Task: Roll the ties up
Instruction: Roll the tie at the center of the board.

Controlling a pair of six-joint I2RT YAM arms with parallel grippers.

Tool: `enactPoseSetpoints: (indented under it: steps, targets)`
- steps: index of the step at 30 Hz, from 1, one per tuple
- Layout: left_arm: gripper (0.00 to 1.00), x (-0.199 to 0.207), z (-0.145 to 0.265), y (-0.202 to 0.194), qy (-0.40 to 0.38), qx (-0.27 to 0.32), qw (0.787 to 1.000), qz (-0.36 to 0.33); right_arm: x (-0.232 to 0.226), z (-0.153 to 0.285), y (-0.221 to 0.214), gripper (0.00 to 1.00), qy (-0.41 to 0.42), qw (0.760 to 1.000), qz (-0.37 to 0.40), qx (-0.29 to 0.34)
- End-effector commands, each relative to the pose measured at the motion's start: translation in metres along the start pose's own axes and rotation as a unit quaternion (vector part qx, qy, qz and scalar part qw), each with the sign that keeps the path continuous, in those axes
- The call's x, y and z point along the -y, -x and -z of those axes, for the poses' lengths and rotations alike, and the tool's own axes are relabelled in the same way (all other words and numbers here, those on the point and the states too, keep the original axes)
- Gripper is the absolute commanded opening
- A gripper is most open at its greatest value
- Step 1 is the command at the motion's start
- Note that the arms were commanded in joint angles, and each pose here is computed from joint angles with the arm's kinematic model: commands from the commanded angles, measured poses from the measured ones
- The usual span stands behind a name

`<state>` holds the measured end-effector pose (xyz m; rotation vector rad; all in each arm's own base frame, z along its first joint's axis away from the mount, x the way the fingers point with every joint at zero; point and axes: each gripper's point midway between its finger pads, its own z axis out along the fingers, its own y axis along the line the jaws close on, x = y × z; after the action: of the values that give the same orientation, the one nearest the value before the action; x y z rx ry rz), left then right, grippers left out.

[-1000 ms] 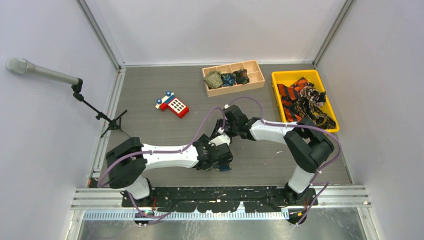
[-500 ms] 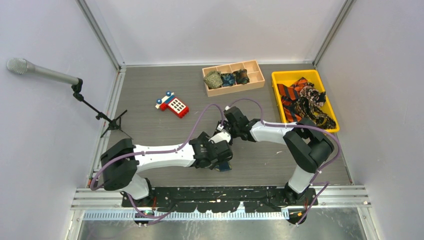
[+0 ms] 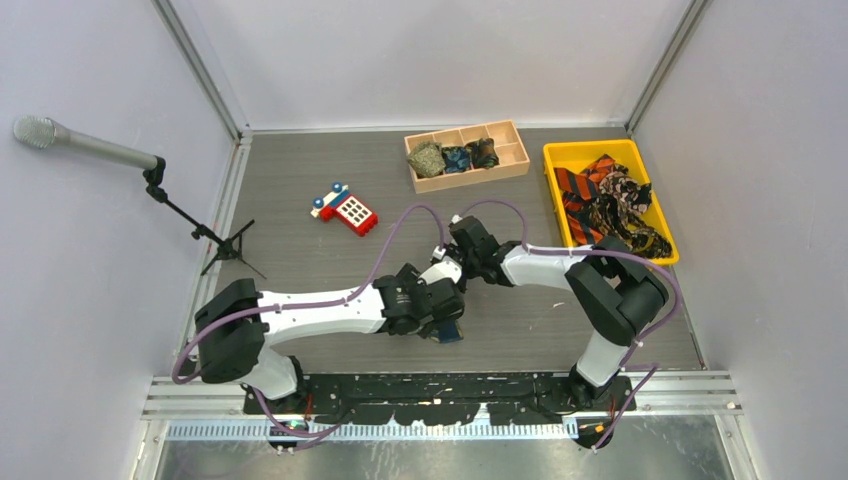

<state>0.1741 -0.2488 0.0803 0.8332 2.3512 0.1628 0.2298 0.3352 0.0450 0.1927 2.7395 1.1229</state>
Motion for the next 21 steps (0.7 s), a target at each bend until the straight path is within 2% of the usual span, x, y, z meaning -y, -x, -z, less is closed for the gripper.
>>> enactPoseSetpoints:
  steps: [1, 9, 21]
  targets:
    - [0.74, 0.005, 0.011, 0.019, -0.026, 0.033, 0.999, 0.017, -0.015, 0.005, 0.003, 0.30, 0.027, 1.000, 0.010, 0.011]
    - [0.69, 0.013, 0.002, 0.011, -0.035, 0.017, 0.999, -0.001, -0.022, 0.014, 0.005, 0.38, 0.029, 0.999, 0.023, 0.017]
    - [0.65, 0.024, 0.002, 0.010, -0.070, 0.019, 0.997, -0.003, -0.037, 0.051, 0.015, 0.47, 0.030, 0.998, 0.044, 0.032]
